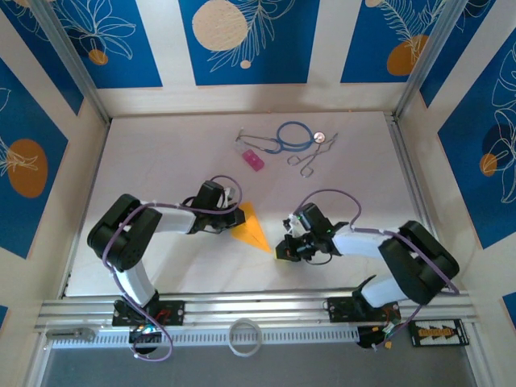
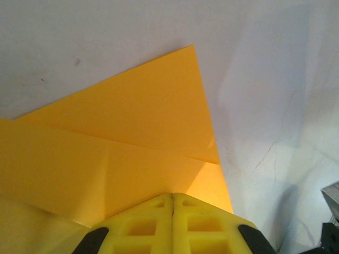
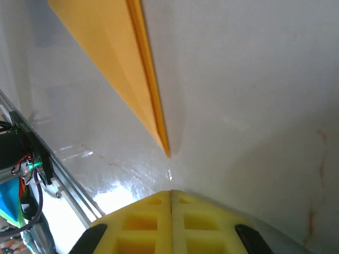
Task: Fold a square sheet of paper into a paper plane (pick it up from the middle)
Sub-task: Fourth fold the wing at the center of the table.
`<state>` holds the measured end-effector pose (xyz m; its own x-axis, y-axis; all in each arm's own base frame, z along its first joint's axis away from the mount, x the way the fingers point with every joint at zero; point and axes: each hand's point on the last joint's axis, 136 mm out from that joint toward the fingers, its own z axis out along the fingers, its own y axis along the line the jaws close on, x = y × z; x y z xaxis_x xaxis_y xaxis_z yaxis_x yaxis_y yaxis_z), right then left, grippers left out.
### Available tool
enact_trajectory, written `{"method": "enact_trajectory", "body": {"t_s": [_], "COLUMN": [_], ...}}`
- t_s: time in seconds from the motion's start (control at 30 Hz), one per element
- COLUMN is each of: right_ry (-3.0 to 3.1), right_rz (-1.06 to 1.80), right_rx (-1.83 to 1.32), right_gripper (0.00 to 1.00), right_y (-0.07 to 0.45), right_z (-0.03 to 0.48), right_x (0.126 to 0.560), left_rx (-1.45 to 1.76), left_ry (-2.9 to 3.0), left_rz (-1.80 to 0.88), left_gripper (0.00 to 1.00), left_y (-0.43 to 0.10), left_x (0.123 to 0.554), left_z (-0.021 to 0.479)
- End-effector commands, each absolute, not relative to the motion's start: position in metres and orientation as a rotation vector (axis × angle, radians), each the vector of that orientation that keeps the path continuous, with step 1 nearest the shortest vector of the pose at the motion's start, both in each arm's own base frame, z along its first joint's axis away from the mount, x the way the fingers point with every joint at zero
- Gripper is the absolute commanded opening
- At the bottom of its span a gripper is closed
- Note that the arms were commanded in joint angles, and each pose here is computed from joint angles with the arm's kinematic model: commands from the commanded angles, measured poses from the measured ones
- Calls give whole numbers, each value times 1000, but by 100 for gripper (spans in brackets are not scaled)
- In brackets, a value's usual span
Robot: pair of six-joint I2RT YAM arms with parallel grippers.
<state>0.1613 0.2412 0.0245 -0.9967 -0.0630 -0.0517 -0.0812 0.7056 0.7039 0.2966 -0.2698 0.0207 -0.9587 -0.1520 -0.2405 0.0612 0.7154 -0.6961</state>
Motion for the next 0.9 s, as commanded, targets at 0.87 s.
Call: {"method": "enact_trajectory", "body": {"t_s": [0.87], "right_ry": [2814], "right_rz": [1111], "right_rx": [148], "right_gripper": [5], "right_y": [249], "right_z": [46], "right_x": [191], "left_rx": [181], "left_ry": [2684], "left_rz": [-1191], "left_gripper": [5], "left_y": [-284], "left_x": [281], "left_z": [8]}}
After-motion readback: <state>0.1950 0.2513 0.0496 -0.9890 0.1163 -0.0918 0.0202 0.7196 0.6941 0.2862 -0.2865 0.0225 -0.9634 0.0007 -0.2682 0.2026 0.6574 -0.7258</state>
